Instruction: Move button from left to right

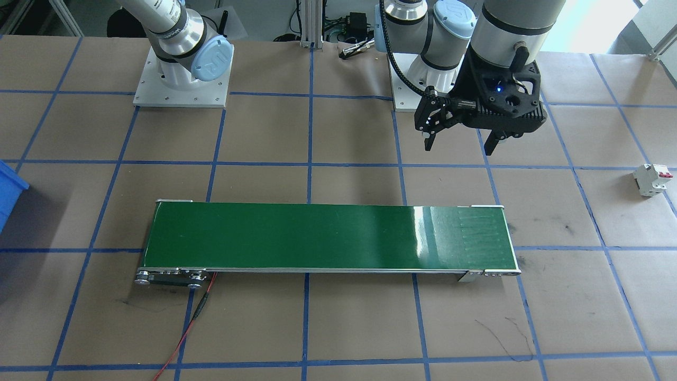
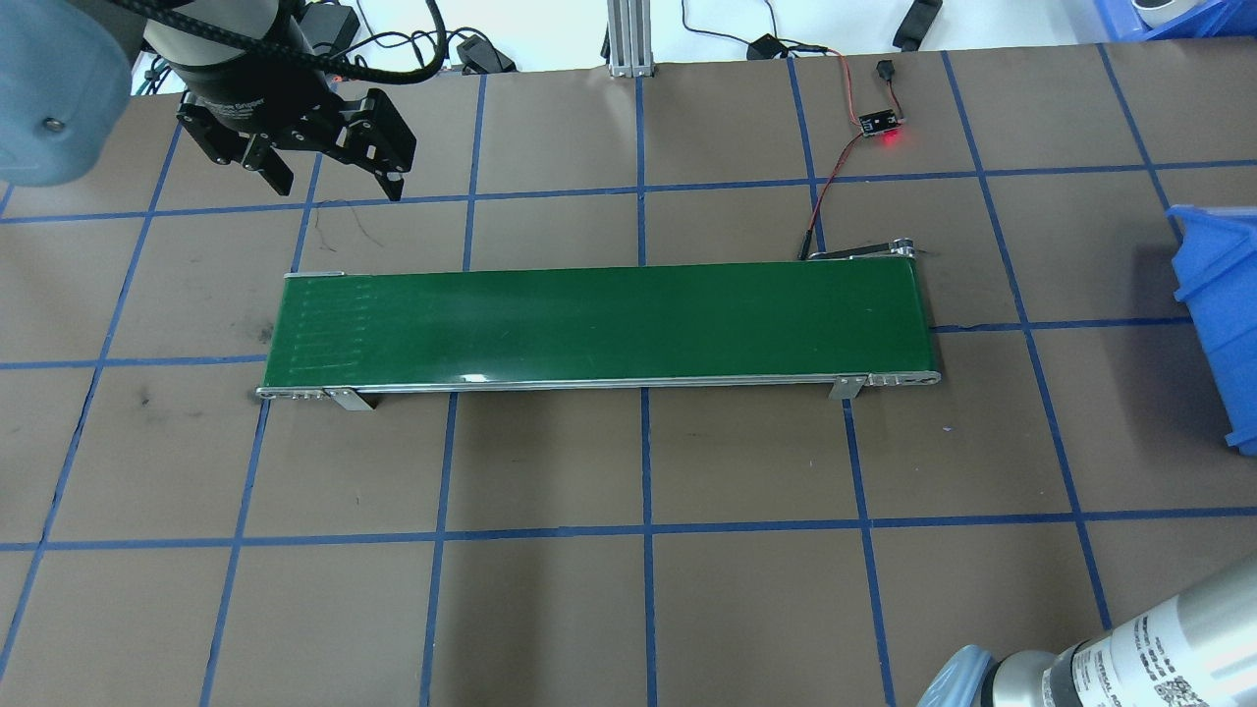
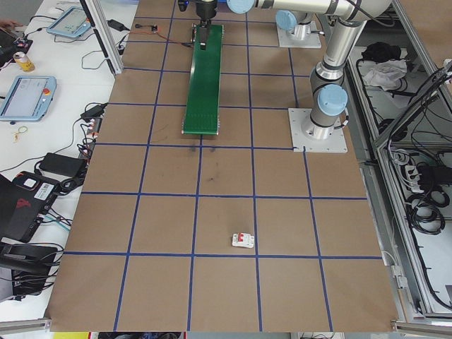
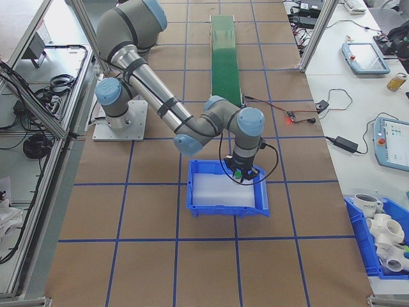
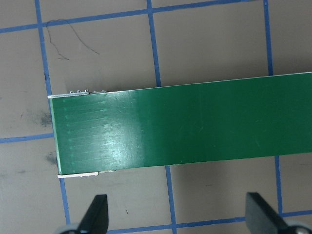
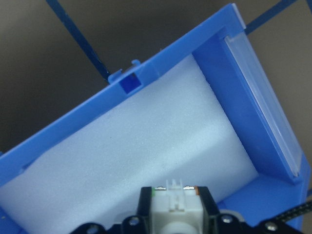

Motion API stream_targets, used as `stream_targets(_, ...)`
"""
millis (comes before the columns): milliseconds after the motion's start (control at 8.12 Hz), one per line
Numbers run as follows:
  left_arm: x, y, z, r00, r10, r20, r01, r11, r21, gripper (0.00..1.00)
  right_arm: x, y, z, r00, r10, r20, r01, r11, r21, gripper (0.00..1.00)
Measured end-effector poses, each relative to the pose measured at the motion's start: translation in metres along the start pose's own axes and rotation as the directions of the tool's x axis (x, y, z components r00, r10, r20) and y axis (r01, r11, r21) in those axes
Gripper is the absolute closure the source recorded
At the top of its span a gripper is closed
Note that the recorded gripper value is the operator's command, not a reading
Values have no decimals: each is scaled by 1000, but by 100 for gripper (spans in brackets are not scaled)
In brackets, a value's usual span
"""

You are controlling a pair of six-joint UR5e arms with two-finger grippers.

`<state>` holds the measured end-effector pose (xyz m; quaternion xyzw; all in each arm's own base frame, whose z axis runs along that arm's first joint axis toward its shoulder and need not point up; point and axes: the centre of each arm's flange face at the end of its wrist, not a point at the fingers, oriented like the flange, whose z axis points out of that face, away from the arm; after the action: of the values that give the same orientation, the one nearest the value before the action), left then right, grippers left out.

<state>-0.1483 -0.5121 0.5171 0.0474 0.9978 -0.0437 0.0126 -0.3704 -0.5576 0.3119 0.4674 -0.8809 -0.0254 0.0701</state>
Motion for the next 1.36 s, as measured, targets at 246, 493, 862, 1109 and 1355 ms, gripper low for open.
stream_targets(246, 0, 0, 0, 1000, 0, 0, 0, 1000, -1, 0, 5, 0, 54, 979, -202, 18, 201, 979, 40, 69)
stream_targets(493, 0, 0, 0, 1000, 0, 1, 0, 1000, -2, 0, -5, -3, 86, 948, -316, 31, 314, 948, 58, 22)
stream_targets(862, -1, 0, 0, 1000, -1, 1, 1, 1000, -2, 0, -10, 2, 85, 920, -391, 14, 390, 919, 54, 7)
stream_targets(1109, -1, 0, 0, 1000, -1, 1, 1, 1000, -3, 0, -13, 7, 34, 915, -400, -44, 401, 916, 15, 11)
stream_targets(1355, 0, 0, 0, 1000, 0, 1, 0, 1000, -3, 0, -32, 9, -39, 936, -343, -77, 345, 938, 13, 9)
